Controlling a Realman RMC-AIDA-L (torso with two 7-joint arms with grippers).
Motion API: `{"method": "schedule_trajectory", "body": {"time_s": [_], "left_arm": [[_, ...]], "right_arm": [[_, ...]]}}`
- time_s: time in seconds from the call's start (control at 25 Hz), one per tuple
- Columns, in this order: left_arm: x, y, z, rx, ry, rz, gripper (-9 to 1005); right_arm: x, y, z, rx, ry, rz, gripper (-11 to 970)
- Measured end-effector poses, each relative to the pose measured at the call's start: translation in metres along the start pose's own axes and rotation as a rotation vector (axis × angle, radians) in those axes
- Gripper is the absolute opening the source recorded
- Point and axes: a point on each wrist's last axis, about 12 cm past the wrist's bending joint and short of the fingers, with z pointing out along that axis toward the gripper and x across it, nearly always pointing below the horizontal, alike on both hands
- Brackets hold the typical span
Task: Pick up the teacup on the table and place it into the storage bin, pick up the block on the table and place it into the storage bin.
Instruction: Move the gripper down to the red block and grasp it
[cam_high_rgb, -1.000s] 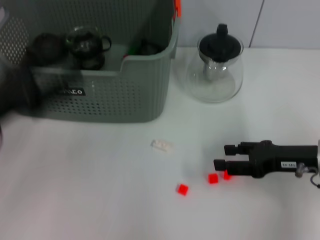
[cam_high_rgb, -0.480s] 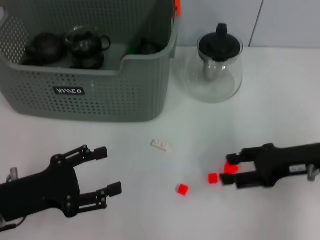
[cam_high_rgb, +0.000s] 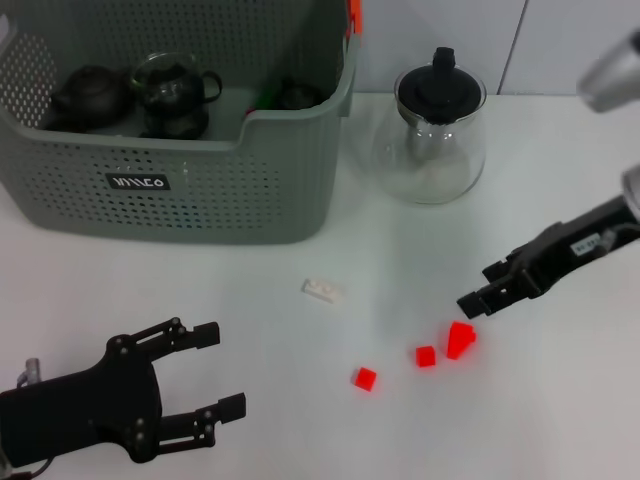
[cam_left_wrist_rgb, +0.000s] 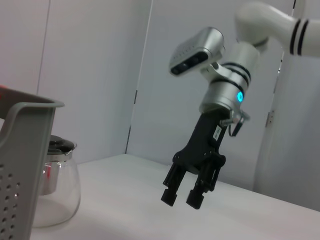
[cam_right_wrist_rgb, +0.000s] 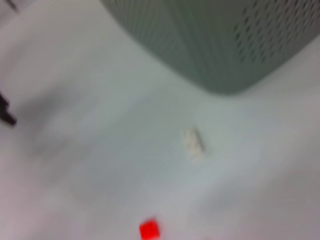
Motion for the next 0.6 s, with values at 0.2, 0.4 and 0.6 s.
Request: {"method": "schedule_trajectory", "body": {"time_s": [0.2, 0.4, 0.6], "left_arm": [[0.000, -0.001, 0.002, 0.003, -0.007, -0.005, 840], [0.000, -0.001, 0.005, 0.005, -0.017, -0.010, 841], [-0.001, 0.000, 0.009, 0.012, -0.022, -0.010, 840]], "right_arm": [[-0.034, 0.029, 0.017, 0.053, 0.205, -0.198, 737], [-0.044, 0.047, 0.048, 0.140, 0.323, -0.314, 734], [-0.038, 0.048, 0.058, 0.160, 0.353, -0.330, 726]]}}
